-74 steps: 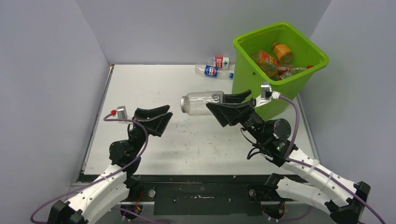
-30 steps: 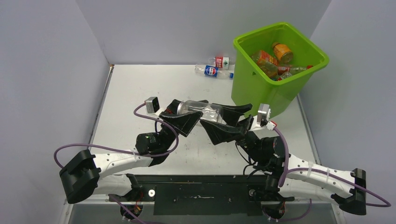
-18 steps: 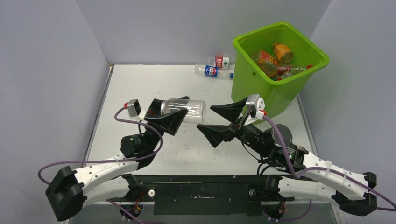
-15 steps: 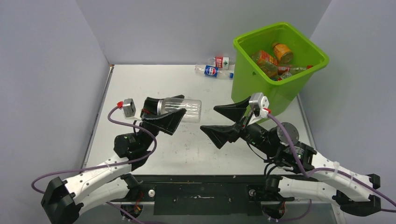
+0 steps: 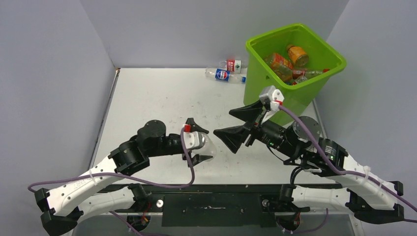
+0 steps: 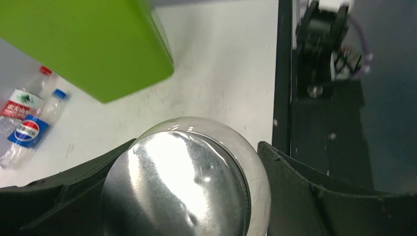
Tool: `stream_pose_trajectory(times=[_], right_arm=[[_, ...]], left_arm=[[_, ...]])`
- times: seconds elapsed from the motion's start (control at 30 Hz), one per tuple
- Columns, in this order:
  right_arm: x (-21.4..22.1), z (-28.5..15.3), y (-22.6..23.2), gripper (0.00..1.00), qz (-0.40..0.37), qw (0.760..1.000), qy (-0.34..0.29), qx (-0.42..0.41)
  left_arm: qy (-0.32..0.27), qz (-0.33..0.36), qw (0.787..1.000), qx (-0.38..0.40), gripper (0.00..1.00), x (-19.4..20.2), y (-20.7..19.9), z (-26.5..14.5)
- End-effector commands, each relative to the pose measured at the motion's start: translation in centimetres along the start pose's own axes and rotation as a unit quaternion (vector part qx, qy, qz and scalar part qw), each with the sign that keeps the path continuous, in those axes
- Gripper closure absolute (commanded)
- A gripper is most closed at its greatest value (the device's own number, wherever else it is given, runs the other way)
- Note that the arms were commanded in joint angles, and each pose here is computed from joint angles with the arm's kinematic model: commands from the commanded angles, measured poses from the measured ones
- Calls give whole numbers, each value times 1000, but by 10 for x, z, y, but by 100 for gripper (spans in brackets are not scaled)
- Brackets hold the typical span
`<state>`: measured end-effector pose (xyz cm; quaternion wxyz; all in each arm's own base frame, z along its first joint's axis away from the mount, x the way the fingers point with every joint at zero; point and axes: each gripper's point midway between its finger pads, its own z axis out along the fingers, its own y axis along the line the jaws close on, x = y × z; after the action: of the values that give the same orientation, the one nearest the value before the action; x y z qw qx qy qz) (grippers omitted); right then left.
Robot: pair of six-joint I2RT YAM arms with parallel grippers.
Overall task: Put the plastic bottles in the bin
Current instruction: Pick up the plastic bottle from the corner of the board.
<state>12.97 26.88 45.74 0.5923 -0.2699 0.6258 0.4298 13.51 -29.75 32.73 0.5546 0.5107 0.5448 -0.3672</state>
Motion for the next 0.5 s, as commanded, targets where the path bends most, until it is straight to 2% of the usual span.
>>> stream_pose_trajectory(times=[0.0,0.1,0.27,0.47], right_arm=[[27,9,0,10,14,999,48,7],[45,13,-2,10,29,997,68,12],[62,9,-11,10,101,992,65,46],[75,16,2,10,177,982,64,23]], left_arm=[[86,101,990,52,100,32,-11,-19],[76,110,989,58,100,31,-13,-17],[38,137,989,35,100,18,-7,-17],[27,170,985,-9,100,6,10,-20]])
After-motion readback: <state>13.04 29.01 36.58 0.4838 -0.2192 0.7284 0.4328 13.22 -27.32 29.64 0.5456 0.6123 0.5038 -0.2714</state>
